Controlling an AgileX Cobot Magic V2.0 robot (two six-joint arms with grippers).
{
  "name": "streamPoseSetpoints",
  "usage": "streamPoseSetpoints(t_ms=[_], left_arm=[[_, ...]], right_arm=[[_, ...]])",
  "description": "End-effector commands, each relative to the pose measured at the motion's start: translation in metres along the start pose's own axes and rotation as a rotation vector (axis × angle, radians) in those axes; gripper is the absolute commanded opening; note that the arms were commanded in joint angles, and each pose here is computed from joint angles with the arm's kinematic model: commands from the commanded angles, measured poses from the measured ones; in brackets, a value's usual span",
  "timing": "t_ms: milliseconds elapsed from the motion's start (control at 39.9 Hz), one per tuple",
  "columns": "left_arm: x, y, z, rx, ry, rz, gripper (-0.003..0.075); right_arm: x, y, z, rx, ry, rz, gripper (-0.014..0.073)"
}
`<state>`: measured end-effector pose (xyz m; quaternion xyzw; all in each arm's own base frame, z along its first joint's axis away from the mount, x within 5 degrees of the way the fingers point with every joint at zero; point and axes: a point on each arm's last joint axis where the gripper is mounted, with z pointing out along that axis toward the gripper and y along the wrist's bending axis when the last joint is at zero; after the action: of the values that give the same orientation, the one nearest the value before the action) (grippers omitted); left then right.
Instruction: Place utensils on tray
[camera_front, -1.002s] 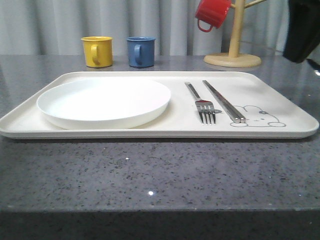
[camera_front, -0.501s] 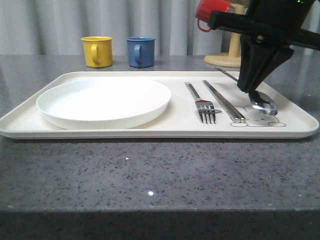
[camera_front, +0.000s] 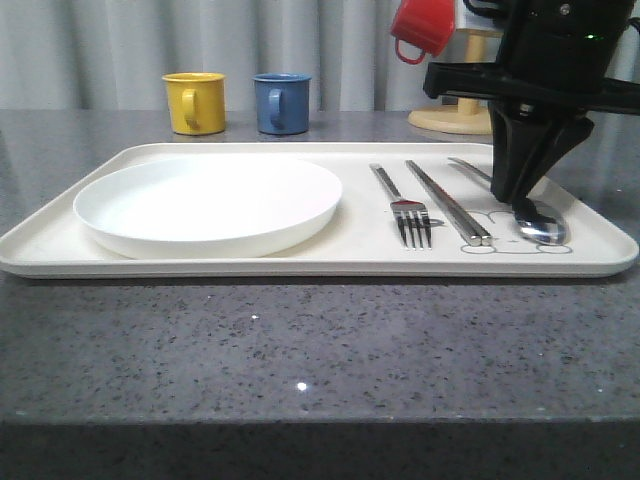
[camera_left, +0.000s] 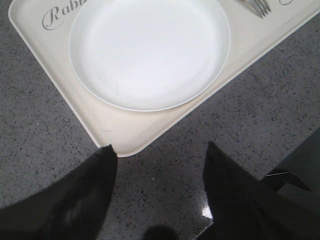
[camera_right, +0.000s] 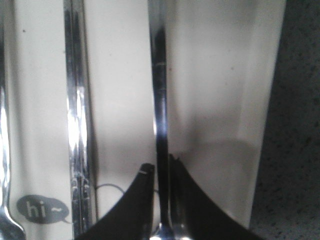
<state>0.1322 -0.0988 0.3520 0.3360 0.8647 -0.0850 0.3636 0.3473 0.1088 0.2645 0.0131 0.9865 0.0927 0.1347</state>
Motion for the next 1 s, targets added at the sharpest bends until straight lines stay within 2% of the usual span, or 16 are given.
streamPoseSetpoints(t_ms=[0,75,200,426,526,626,776,977], left_arm=[[-0.011,0.0,-0.009,-0.003,-0.096,-0.004,0.0388],[-0.011,0.0,-0.009,-0.003,-0.096,-0.004,0.0388],[-0.011,0.0,-0.009,-0.003,-0.096,-0.004,0.0388],[-0.011,0.0,-0.009,-0.003,-0.096,-0.004,0.0388],[-0.011,0.0,-0.009,-0.003,-0.096,-0.004,0.0388],[-0.011,0.0,-0.009,-0.003,-0.096,-0.004,0.0388],[-0.011,0.0,-0.009,-0.003,-0.096,-0.004,0.0388],[-0.011,0.0,-0.009,-0.003,-0.096,-0.004,0.0388]], right_arm=[[-0.005,0.003,-0.022,-0.021,-0.093,-0.007,0.0231],[-0.006,0.003,-0.022,-0.025,-0.106,-0.007,0.0283],[-0.007,0.003,-0.028,-0.025,-0.139,-0.024,0.0291],[0.01,0.013,-0.08,-0.045,-0.25,-0.239,0.0286],[0.03,0.023,-0.112,-0.048,-0.308,-0.358,0.0286],[0.056,0.026,-0.137,-0.05,-0.352,-0.415,0.0286],[0.093,0.014,-0.16,-0.072,-0.406,-0.43,0.0286],[0.14,-0.009,-0.17,-0.082,-0.449,-0.431,0.0286]])
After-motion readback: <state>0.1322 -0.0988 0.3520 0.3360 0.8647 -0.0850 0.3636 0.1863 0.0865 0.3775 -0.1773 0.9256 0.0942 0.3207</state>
